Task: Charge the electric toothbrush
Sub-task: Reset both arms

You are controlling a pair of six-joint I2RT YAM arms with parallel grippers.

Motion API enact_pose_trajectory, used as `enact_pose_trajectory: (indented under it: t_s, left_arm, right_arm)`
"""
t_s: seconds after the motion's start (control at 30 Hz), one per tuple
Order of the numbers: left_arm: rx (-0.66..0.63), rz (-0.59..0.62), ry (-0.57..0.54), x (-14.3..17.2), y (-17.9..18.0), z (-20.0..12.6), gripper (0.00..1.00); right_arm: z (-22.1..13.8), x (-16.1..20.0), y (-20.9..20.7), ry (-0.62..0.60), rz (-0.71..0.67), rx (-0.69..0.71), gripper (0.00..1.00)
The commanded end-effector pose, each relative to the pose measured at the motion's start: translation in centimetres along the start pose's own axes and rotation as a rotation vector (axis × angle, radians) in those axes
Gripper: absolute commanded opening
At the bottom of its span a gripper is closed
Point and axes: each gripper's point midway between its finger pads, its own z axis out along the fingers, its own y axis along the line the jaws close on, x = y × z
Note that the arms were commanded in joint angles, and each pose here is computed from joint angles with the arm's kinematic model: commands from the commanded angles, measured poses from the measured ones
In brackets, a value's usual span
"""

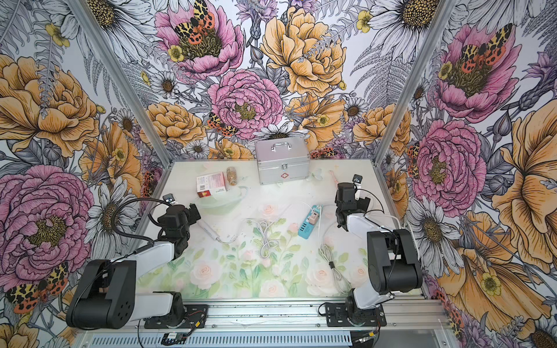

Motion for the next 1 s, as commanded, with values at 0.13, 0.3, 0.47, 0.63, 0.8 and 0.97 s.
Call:
enact_pose_trajectory:
  t_s: [0.13, 0.3, 0.47, 0.63, 0.8, 0.97]
  left_arm:
    - [0.177, 0.048, -0.193, -2.9, -3.5, 0.9, 0.99]
    - [0.193, 0.04, -0.194, -1.9, -3.4, 1.2, 0.99]
    - [0.197, 0.034, -0.214, -2.1, -3.4, 1.1, 0.99]
    - [0.205, 0.052, -0.223, -2.1, -3.8, 0.8, 0.99]
    - [0.235, 0.081, -0.259, -2.0, -4.6, -0.1, 0.99]
    - [0.255, 0.094, -0.303, -1.9, -4.8, -1.2, 0.99]
  right_arm:
    - [0.3, -2.1, 1.6, -0.173, 0.076, -0.2, 0.92]
    - [-2.4, -2.7, 2.9, -0.228, 0.064, -0.308, 1.0]
    - [-3.7, -1.7, 2.2, -0.112, -0.021, -0.271, 1.0]
    - [-5.0, 1.0, 0.2, -0.106, -0.042, -0.226, 1.0]
    - [-4.7, 1.6, 1.4, -0.219, -0.094, -0.296, 1.0]
    - [-3.4, 3.5, 2.4, -0.234, -0.108, -0.354, 1.0]
